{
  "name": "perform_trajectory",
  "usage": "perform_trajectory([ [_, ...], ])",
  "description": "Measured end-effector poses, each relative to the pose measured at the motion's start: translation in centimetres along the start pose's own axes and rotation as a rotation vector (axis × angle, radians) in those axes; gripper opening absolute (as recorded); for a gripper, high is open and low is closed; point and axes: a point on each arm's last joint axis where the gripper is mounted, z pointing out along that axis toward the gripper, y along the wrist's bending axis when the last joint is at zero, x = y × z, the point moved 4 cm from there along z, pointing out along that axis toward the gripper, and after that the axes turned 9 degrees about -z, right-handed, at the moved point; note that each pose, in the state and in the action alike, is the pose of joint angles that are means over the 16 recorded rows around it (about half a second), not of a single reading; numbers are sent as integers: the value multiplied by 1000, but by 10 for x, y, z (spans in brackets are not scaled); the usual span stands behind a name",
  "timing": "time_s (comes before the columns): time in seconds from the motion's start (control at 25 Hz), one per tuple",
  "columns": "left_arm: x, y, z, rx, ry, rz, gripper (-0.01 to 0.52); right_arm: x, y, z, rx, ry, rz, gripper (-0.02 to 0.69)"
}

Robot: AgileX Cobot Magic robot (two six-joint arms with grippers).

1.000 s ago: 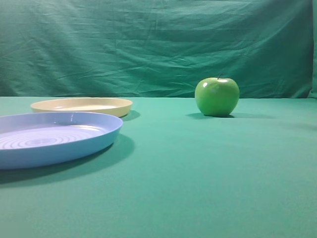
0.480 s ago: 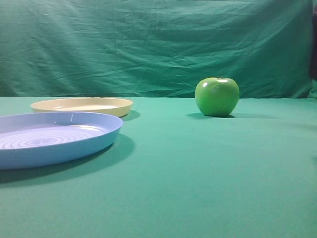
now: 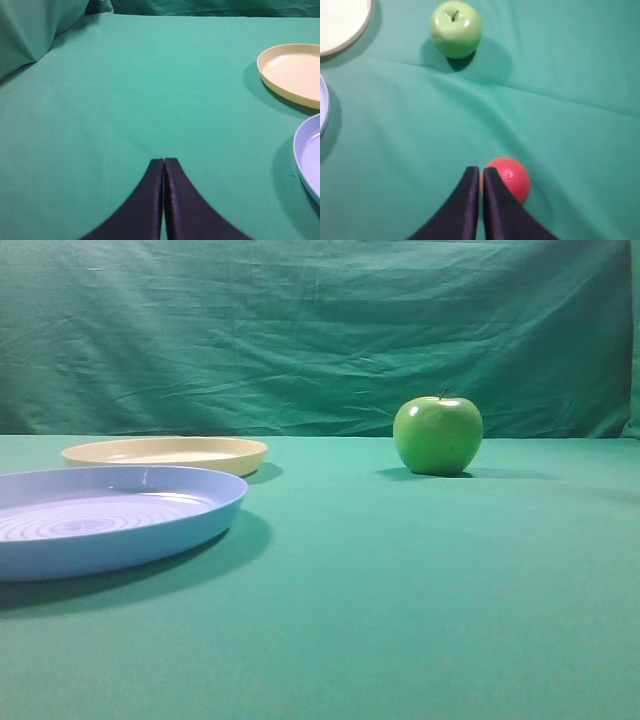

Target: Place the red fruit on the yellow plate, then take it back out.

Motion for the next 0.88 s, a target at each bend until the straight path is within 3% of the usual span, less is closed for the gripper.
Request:
perform_trajectory([
  [0.52, 0, 0, 0, 0, 0, 0, 0, 34, 29, -108, 64, -362, -34, 0],
  [0.88, 0, 0, 0, 0, 0, 0, 0, 66, 36, -122, 156, -539, -36, 0],
])
